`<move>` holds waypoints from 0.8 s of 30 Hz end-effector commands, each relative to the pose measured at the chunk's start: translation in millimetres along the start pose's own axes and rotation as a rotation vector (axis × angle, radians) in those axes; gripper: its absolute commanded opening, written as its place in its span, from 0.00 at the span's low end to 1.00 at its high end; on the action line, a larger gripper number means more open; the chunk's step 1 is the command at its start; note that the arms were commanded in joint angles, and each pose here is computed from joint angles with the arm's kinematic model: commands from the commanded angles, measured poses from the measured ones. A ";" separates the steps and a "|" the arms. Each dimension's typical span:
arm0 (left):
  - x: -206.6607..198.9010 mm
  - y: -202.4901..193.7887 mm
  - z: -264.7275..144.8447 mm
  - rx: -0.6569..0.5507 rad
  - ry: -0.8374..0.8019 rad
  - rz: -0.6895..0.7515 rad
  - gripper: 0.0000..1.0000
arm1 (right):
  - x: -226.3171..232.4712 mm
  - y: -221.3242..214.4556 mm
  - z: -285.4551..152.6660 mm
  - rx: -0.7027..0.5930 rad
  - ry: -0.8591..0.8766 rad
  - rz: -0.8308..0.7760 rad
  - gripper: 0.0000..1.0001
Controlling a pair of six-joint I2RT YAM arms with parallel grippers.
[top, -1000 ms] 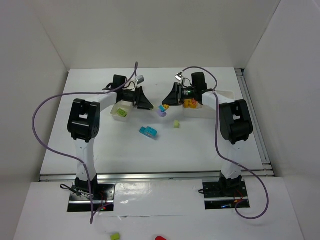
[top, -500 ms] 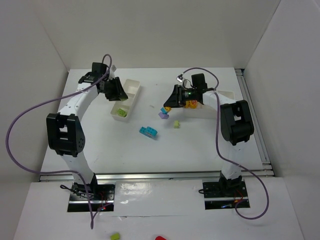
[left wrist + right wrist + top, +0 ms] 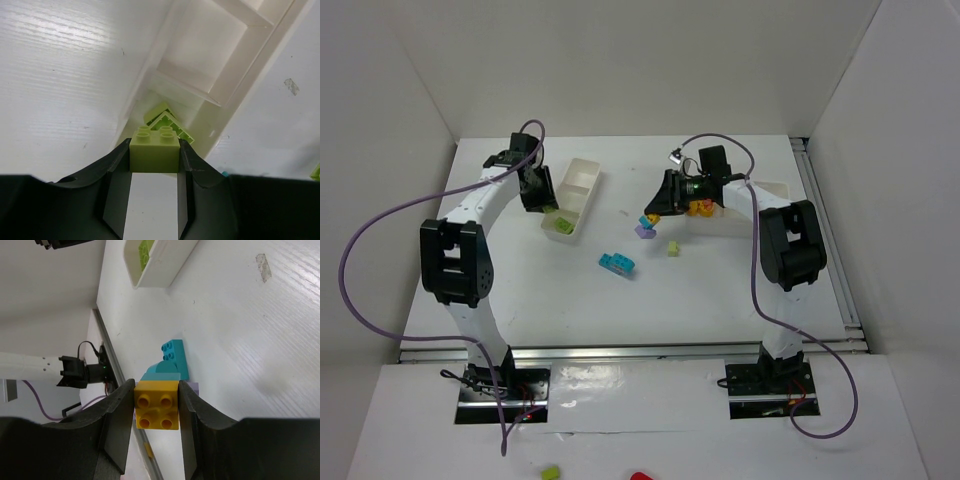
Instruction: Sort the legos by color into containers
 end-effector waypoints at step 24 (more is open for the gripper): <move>-35.3 -8.6 -13.9 -0.006 -0.003 0.089 0.78 | 15.2 8.3 -3.2 -0.015 -0.014 -0.070 0.30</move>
Point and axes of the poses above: each gripper's point midway between its finger pads, its own z axis out along the fingers, its own x axis along the line the jaws close on, y = z × x, the point moved 2 cm from there along -z, back along the fingers, and after that the axes turned 3 degrees about z, right-handed, at the moved point
